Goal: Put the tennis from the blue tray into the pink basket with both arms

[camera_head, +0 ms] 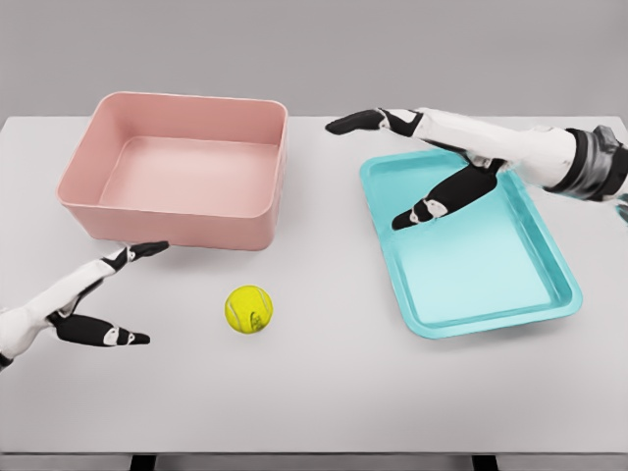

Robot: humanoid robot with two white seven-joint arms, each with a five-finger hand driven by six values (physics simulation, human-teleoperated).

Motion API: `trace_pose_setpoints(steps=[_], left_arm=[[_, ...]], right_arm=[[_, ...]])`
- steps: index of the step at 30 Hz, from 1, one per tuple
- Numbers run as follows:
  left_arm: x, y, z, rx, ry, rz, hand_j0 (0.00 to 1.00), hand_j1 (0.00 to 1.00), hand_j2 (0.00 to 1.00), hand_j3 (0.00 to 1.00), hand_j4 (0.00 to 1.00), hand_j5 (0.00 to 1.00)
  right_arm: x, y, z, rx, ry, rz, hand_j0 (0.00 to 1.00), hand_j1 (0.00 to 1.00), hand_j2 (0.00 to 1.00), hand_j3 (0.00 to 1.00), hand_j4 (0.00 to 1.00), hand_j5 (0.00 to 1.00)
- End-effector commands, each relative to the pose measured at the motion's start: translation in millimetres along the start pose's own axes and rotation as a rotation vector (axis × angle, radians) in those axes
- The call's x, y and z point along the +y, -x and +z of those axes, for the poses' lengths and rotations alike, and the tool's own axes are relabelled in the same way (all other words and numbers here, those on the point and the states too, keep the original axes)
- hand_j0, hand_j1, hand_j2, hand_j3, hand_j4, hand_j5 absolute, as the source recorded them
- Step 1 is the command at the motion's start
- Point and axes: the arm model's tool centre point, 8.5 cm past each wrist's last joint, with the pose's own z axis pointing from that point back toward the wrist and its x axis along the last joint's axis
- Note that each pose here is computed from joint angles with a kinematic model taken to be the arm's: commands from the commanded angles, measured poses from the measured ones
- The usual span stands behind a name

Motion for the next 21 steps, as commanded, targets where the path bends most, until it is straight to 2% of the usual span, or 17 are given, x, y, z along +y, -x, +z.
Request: trace_pose_setpoints(steps=[1,3,4,6,9,10,11,14,21], left_arm=[[-18.9,-1.4,-11.3,-0.037,-0.002,0.046,1.0,1.0,1.0,1.0,1.0,1.0],[-28.3,-4.0,-18.2,-0.062,-0.003,0.066,1.0,1.0,1.0,1.0,1.0,1.0],[-35.5,-5.9,-22.4,-0.078,-0.001,0.084,1.0,1.0,1.0,1.0,1.0,1.0],[-46.1,-6.8,-25.3,-0.086,0.016,0.106,1.0,1.0,1.0,1.0,1.0,1.0],[-55.8,-10.5,-33.9,-0.117,0.003,0.135,1.0,1.0,1.0,1.0,1.0,1.0],[-58.4,-12.0,-36.7,-0.128,-0.001,0.144,1.0,1.0,1.0,1.0,1.0,1.0],[-59.2,-14.8,-38.9,-0.139,-0.001,0.146,1.0,1.0,1.0,1.0,1.0,1.0],[-61.7,-15.5,-41.4,-0.147,-0.006,0.154,1.0,1.0,1.0,1.0,1.0,1.0],[-68.9,-18.1,-50.5,-0.174,-0.025,0.182,1.0,1.0,1.0,1.0,1.0,1.0]], right_arm=[[-20.1,18.9,37.7,0.082,0.106,-0.041,1.0,1.0,1.0,1.0,1.0,1.0],[-3.6,28.5,49.7,0.176,0.027,0.013,1.0,1.0,1.0,1.0,1.0,1.0],[2.8,32.5,53.2,0.199,0.008,0.018,1.0,1.0,1.0,1.0,1.0,1.0],[4.1,34.5,60.1,0.21,0.029,0.011,1.0,1.0,1.0,1.0,1.0,1.0],[1.0,31.1,89.6,0.229,0.146,0.022,1.0,1.0,1.0,1.0,1.0,1.0],[5.9,29.5,104.5,0.242,0.191,0.016,1.0,1.0,1.0,1.0,1.0,1.0],[1.4,23.9,110.4,0.24,0.215,0.032,1.0,1.0,1.0,1.0,1.0,1.0],[0.5,14.3,104.9,0.219,0.194,0.051,1.0,1.0,1.0,1.0,1.0,1.0],[3.2,13.0,102.1,0.225,0.169,0.069,1.0,1.0,1.0,1.0,1.0,1.0]])
